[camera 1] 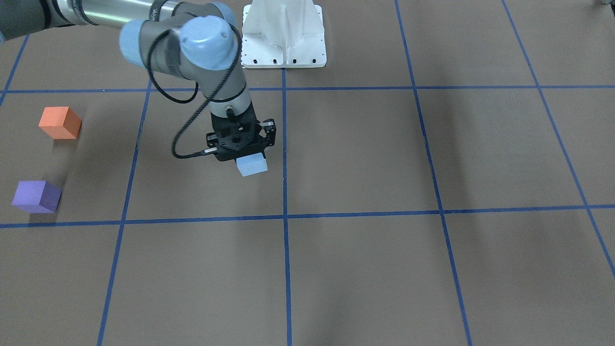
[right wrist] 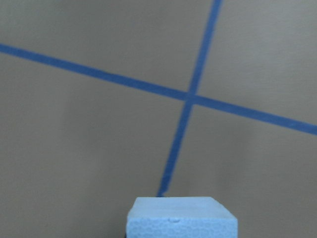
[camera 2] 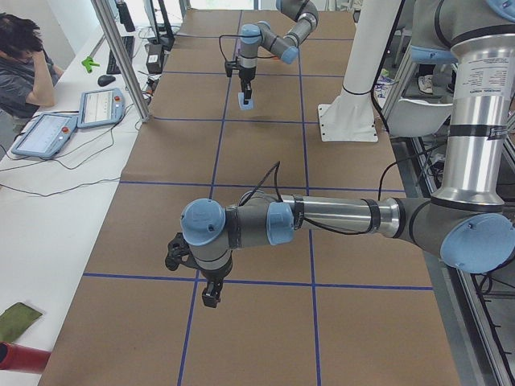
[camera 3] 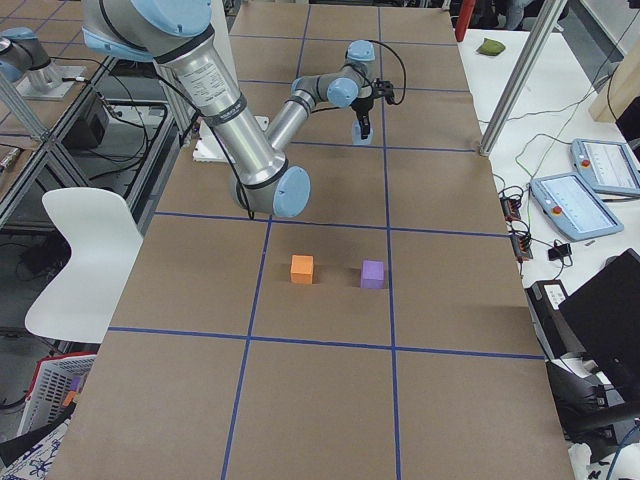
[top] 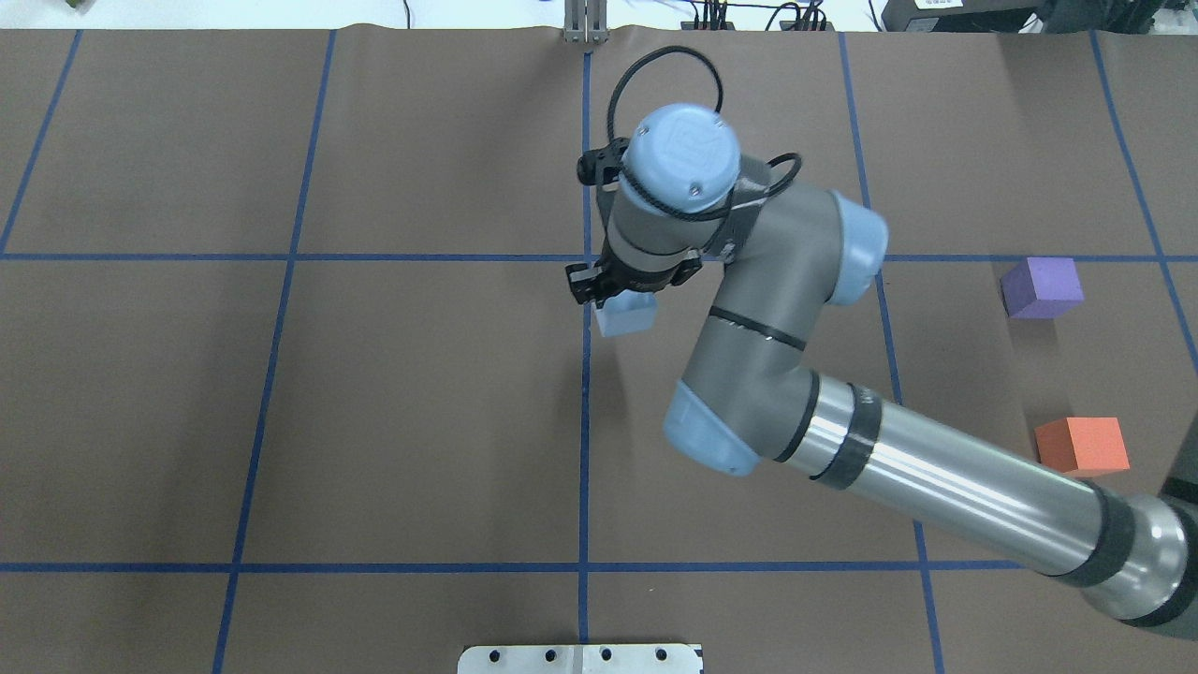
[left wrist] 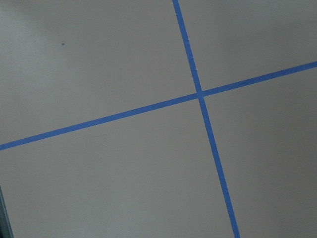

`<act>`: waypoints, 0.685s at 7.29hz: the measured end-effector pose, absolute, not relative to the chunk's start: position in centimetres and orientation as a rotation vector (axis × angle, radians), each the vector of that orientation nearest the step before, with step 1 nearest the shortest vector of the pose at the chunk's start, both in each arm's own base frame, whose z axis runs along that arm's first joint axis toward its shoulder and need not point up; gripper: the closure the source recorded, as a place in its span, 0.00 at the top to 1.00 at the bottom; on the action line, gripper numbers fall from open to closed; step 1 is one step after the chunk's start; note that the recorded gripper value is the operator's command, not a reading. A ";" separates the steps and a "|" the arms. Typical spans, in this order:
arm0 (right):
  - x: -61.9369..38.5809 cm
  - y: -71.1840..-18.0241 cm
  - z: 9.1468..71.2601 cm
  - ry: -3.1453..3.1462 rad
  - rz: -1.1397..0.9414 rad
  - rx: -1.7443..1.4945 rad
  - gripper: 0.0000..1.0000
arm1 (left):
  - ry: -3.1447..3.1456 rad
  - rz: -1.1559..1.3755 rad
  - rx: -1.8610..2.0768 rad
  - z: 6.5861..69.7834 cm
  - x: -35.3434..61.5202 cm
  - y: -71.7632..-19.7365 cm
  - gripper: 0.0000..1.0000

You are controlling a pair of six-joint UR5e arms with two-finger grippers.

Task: Place blue block between orange and purple blocks
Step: 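Carry the light blue cube with the right gripper toward the purple cube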

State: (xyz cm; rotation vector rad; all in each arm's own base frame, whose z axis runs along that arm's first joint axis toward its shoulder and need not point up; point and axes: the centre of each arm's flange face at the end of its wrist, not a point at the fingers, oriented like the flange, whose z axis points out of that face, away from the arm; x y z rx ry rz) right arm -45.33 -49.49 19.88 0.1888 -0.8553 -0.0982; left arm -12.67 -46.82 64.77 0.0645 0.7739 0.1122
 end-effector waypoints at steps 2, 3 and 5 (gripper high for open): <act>-35.8 -50.0 26.3 -0.831 -0.015 0.147 0.00 | 0.773 0.103 0.070 64.2 -12.6 -46.4 1.00; -31.9 -49.8 30.8 -0.815 0.010 0.121 0.00 | 0.773 0.103 0.071 64.1 -12.6 -46.4 1.00; -24.4 -47.9 40.5 -0.846 0.034 0.091 0.00 | 0.773 0.104 0.073 64.1 -12.5 -46.4 1.00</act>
